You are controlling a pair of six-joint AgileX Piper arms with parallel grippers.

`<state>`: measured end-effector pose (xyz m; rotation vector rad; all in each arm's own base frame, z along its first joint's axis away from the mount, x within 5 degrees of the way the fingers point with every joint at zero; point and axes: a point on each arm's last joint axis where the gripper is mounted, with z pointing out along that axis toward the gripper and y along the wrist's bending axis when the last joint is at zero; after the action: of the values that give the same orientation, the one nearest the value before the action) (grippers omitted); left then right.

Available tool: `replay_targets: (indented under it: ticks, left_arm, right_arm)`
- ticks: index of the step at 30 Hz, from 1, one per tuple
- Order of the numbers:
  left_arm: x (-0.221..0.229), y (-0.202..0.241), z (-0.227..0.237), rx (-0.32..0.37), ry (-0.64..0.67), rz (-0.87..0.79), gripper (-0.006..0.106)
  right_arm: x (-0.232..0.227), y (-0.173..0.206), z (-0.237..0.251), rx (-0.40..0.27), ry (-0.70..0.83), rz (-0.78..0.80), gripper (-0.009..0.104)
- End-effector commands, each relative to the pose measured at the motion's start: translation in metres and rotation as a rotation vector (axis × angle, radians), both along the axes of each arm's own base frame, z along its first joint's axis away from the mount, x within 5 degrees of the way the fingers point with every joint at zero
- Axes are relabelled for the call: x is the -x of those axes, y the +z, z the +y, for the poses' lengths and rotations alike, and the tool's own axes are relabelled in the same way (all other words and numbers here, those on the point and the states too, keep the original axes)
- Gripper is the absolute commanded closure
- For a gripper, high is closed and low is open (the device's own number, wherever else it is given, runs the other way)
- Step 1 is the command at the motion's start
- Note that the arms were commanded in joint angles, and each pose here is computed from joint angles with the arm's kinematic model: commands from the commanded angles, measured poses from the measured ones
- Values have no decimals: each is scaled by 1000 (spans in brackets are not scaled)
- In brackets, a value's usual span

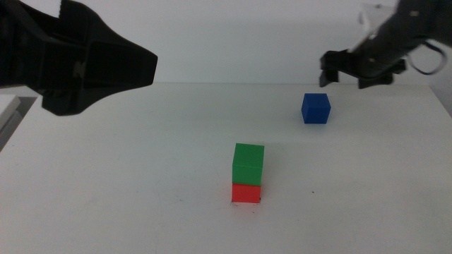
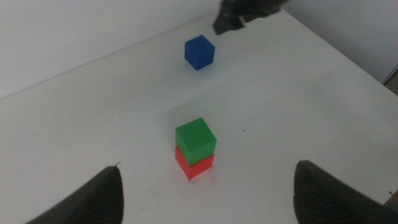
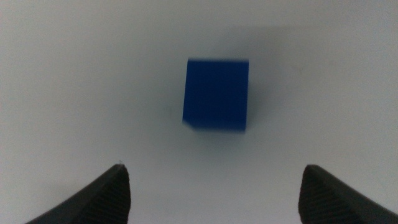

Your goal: Stack red cubes first, then green, then blue cubes in a specific spot.

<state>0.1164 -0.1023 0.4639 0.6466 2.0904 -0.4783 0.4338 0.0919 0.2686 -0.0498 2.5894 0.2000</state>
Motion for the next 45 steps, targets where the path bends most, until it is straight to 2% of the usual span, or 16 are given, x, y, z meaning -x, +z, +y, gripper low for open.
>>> replay_targets:
  ticks: [1, 9, 12, 15, 17, 19, 22, 23, 27, 31, 33, 35, 37, 41, 45]
  left_arm:
    - [0, 1, 0, 9, -1, -12, 7]
    - [0, 1, 0, 11, -1, -10, 7]
    - [0, 1, 0, 11, -1, -10, 7]
    - [0, 1, 0, 11, -1, -10, 7]
    - [0, 1, 0, 11, -1, -10, 7]
    - [0, 1, 0, 11, -1, -10, 7]
    - [0, 1, 0, 10, 0, -12, 7]
    - [0, 1, 0, 7, 2, -14, 7]
    - [0, 1, 0, 7, 2, -14, 7]
    - [-1, 1, 1, -1, 8, -22, 7]
    - [-1, 1, 1, -3, 9, -23, 7]
    - [-1, 1, 1, -3, 9, -23, 7]
    - [-1, 1, 1, -3, 9, -23, 7]
    - [-1, 1, 1, -4, 10, -24, 7]
    - [-1, 1, 1, -4, 10, -24, 7]
  right_arm:
    - [-19, -9, 4, 21, 7, 25, 2]
    - [-69, -63, 23, 61, 24, 54, 2]
    - [-78, -83, 23, 84, -22, 72, 3]
    - [-82, -101, 22, 110, -30, 90, 10]
    - [-84, -106, 22, 110, -31, 88, 24]
    - [-84, -104, 23, 102, -36, 81, 48]
    - [-77, -79, 24, 84, -56, 73, 91]
    - [-72, -66, 25, 81, -83, 77, 97]
    - [-29, -14, 46, 118, -107, 49, 96]
    - [43, 18, 89, 95, -37, 13, 96]
    - [80, 31, 109, 57, -53, -2, 95]
    - [115, 41, 132, 78, -82, -26, 89]
    - [128, 42, 146, 102, -95, -37, 87]
    - [146, 41, 167, 67, -86, -21, 86]
    - [148, 31, 175, 79, -80, 9, 86]
